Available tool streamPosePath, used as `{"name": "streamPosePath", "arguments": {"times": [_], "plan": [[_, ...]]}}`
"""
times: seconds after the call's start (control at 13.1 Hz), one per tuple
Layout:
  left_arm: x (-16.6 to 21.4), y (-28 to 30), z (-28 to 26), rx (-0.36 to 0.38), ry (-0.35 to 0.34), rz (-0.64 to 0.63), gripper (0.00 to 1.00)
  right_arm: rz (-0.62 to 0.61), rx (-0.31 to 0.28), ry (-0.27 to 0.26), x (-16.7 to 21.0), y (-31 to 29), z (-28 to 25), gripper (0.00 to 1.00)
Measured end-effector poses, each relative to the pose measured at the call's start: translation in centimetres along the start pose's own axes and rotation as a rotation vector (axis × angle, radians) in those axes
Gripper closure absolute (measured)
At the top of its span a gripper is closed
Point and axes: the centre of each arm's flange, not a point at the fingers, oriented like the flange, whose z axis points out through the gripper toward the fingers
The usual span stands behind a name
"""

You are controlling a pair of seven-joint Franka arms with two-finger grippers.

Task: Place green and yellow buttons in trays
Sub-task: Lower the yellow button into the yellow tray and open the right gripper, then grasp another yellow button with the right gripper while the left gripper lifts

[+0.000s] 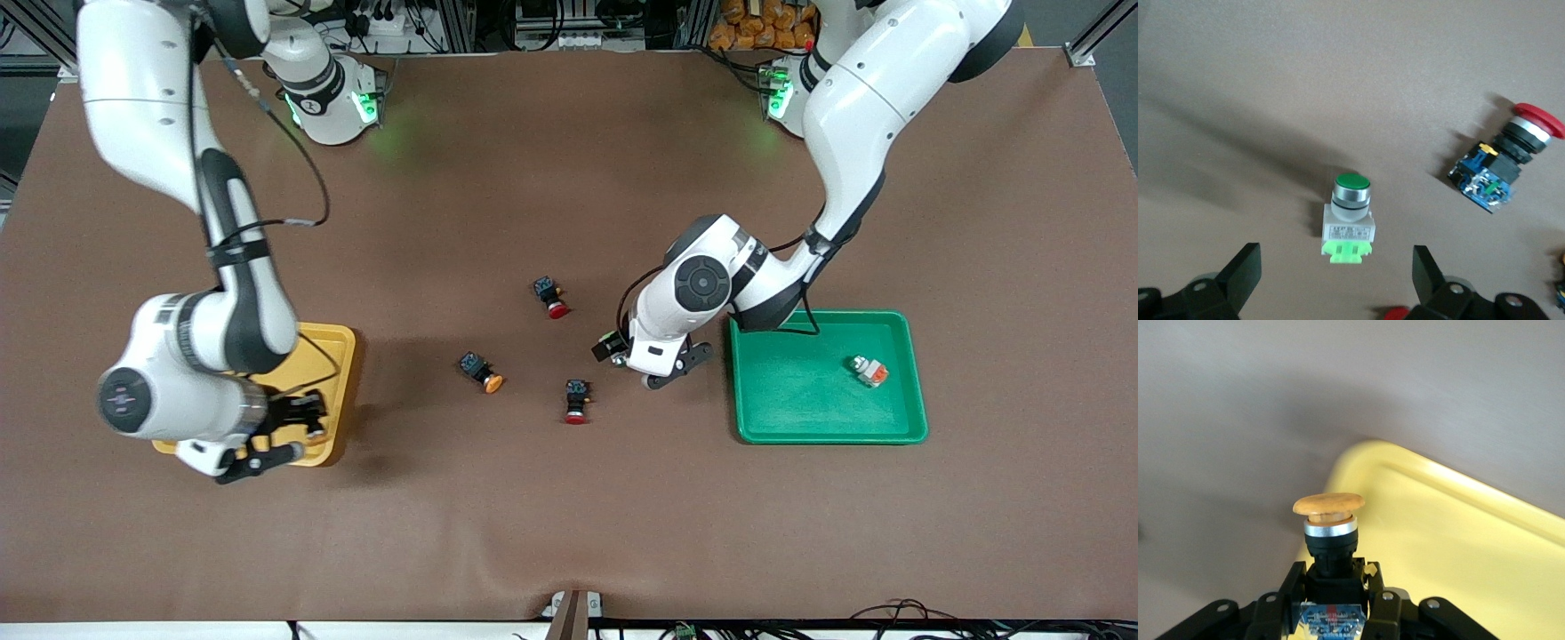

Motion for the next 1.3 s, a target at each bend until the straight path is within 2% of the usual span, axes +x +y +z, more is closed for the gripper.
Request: {"name": "streamPosePath", "arguments": {"times": [0.23, 0.31, 0.69, 0.77, 0.92, 1.07, 1.15, 1.3], "plan": [[-0.7, 0.5, 1.2, -0.005, 0.013, -0.007, 0.00, -0.096, 0.002, 0.006, -1.8, 4.7, -0.5, 0.59], [-0.9, 0.8, 1.5, -0.007, 0.012, -0.015, 0.00, -0.131, -0.006, 0.003, -1.8, 4.7, -0.5, 0.54], [-0.9, 1.1, 2.6, -0.002, 0.005, -0.022, 0.04, -0.245, -0.003, 0.000, 0.4, -0.8, 0.1, 0.05], [-0.8, 1.0, 2.8, 0.000, 0.004, -0.023, 0.10, -0.277, -0.005, -0.002, 1.1, -2.9, 0.3, 0.00], [-0.8, 1.0, 2.9, 0.001, 0.003, -0.024, 0.15, -0.346, -0.008, -0.011, 2.3, -7.4, 0.9, 0.00], [-0.7, 0.9, 3.0, 0.003, 0.002, -0.024, 0.30, -0.428, -0.010, -0.022, 3.1, -12.0, 1.5, 0.00], [-0.7, 0.9, 3.1, 0.004, 0.002, -0.025, 0.31, -0.465, -0.010, -0.028, 3.4, -14.0, 1.9, 0.00], [-0.7, 0.9, 3.1, 0.004, 0.002, -0.025, 0.49, -0.519, 0.001, -0.036, 3.7, -17.7, 2.7, 0.00]]}}
